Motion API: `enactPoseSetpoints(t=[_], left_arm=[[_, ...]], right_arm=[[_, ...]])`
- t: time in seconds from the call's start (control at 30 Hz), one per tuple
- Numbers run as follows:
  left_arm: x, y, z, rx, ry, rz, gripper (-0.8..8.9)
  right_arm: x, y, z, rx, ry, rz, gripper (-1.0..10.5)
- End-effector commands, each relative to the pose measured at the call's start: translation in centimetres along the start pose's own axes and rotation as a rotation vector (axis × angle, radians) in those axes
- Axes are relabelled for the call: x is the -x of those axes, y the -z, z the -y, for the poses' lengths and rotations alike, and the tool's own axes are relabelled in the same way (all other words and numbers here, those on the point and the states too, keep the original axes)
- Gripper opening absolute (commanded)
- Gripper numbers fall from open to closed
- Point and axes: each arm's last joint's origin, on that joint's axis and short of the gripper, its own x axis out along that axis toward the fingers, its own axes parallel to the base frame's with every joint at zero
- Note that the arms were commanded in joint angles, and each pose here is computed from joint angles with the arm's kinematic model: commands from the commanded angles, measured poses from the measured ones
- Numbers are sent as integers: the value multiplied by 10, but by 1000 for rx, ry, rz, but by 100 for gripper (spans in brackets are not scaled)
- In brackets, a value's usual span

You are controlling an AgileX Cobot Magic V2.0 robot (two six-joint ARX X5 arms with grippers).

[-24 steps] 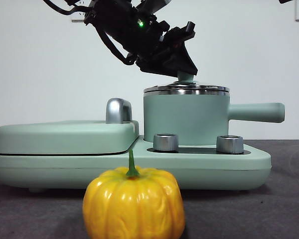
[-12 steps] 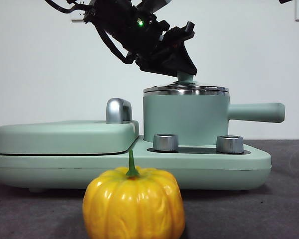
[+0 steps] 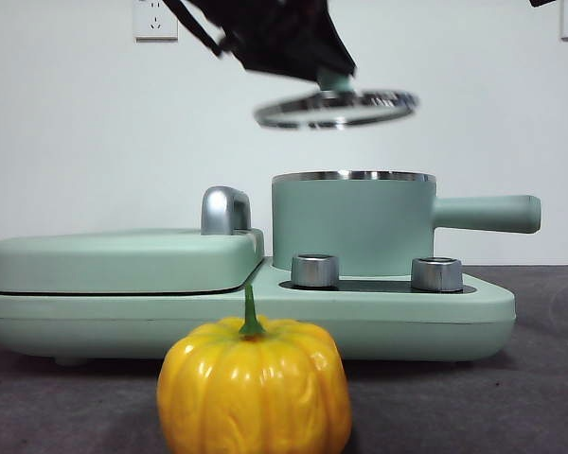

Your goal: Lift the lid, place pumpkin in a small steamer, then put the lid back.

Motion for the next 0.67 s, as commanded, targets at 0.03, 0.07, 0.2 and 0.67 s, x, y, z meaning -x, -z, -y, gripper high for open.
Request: enactPoseSetpoints(t=[0.03,0.07,0.2,0.67], left_arm=[[16,-17,-4,-11,-25,31,11],[22,-18,-5,-5,-31,19,11],[45,-20,-12,16,-109,-54,12],[118,-22,-40,36,-253,-165,13]], right_arm=[[2,-6,0,-1,-7,24,322],[2,-6,-1,8,-17,22,326],[1,-3,-7,69,-114,0,384],[-34,20,-79,242,-510,-292,393]])
